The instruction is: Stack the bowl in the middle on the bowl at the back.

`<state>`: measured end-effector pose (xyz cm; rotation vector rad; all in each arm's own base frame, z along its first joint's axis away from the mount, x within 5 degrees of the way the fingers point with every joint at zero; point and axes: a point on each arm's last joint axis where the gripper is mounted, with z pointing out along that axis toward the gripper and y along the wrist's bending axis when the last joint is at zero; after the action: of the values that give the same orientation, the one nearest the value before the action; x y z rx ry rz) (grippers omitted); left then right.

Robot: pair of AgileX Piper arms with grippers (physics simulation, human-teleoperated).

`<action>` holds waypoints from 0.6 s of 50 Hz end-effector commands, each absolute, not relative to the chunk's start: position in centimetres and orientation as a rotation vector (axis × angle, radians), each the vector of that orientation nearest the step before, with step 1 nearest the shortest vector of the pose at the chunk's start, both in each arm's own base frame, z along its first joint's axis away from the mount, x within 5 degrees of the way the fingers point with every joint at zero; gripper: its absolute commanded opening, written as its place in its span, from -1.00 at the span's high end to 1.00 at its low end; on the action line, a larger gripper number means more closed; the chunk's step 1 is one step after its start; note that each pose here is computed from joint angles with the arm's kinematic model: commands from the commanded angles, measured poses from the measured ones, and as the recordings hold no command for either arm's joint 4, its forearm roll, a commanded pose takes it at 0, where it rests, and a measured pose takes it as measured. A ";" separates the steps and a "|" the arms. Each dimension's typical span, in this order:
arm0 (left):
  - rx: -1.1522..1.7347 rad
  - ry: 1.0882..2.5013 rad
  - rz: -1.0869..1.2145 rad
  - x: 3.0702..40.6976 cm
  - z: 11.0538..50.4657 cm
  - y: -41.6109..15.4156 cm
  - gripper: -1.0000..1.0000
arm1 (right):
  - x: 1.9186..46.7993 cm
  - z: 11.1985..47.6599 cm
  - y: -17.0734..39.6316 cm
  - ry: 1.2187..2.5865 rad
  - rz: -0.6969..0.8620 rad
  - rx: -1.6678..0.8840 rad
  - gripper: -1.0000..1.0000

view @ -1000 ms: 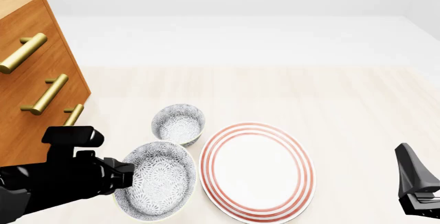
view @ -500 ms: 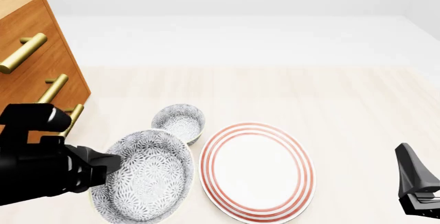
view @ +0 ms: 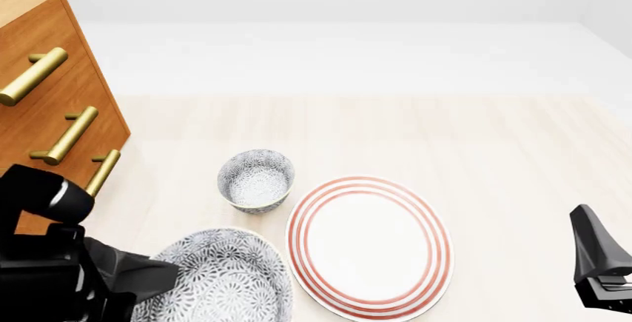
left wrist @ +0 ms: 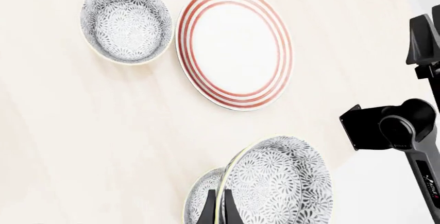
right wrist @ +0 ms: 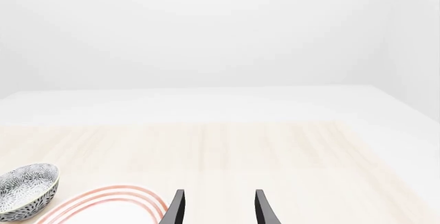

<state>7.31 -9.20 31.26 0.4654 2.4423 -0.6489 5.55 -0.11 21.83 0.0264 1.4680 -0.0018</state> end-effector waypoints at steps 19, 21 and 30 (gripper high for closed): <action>0.522 2.534 -0.684 5.5 27.3 -9.0 1.00 | 5.5 22.0 -0.1 1.461 -0.005 0.023 -1.00; 0.521 2.544 -0.675 5.4 26.8 -8.8 1.00 | 5.5 22.0 -0.1 1.461 -0.006 0.022 -1.00; 0.520 2.568 -0.667 5.4 25.1 -9.2 1.00 | 5.5 22.1 -0.1 1.458 -0.007 0.021 -1.00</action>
<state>5.60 -9.11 26.73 0.5175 2.5442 -0.6696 5.51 -0.10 22.03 0.0218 1.4604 -0.0056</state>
